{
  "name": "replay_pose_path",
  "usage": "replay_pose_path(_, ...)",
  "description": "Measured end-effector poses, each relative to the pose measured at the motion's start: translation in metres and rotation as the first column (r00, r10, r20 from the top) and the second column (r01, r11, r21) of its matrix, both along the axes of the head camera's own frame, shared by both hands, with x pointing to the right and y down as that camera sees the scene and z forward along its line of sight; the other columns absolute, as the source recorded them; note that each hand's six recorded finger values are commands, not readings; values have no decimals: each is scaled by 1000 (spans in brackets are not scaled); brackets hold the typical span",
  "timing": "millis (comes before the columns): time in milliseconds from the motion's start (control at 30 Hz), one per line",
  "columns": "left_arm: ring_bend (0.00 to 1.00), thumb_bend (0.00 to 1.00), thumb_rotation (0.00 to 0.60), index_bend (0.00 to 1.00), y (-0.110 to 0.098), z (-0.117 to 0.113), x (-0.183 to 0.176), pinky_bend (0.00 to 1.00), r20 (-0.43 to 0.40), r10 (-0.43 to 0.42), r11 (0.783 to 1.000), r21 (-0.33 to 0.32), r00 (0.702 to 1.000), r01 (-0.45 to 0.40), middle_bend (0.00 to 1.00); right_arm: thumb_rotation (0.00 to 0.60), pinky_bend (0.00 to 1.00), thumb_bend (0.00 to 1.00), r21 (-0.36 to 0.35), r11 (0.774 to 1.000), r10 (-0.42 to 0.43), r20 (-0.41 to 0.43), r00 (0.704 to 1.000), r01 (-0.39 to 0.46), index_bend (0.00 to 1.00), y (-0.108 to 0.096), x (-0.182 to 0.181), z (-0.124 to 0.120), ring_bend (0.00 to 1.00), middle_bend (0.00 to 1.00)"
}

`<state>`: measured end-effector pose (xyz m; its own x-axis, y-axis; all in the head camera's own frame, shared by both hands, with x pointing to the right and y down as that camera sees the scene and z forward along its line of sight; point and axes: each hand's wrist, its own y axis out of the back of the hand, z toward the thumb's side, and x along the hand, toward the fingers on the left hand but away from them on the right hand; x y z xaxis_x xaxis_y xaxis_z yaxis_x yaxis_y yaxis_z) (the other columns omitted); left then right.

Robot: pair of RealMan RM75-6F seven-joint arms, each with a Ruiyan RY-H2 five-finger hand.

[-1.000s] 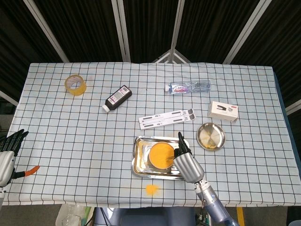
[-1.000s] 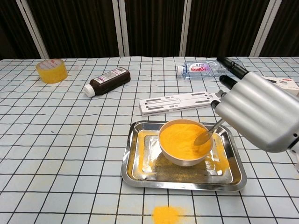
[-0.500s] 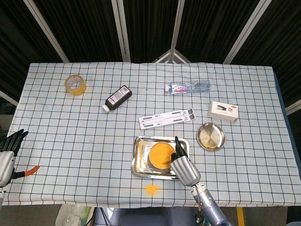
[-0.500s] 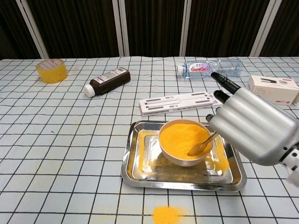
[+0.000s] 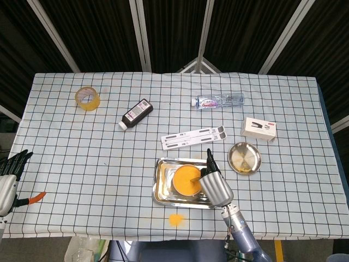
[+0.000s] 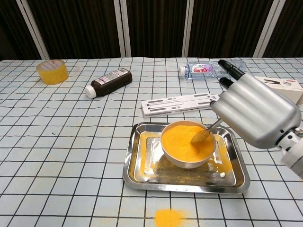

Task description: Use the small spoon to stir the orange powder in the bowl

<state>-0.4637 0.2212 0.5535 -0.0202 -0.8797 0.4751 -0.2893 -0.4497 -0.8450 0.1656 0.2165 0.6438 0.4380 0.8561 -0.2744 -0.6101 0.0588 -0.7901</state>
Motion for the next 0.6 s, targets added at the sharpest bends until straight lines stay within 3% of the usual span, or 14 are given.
replay_pose_path(367,0,0,600,0,1,0,1,0,2,2,1000,0,1000,-2,0,600,0,637,-23,999,-32,21,999,33,700,17,0,-14,265,616)
replay_pose_path(600,0,0,600,0,1,0,0,0,2,0,1000,0,1000,0,0,600,0,637,-57,998,-24,2,1000,24,699,24,6,-6,265,616)
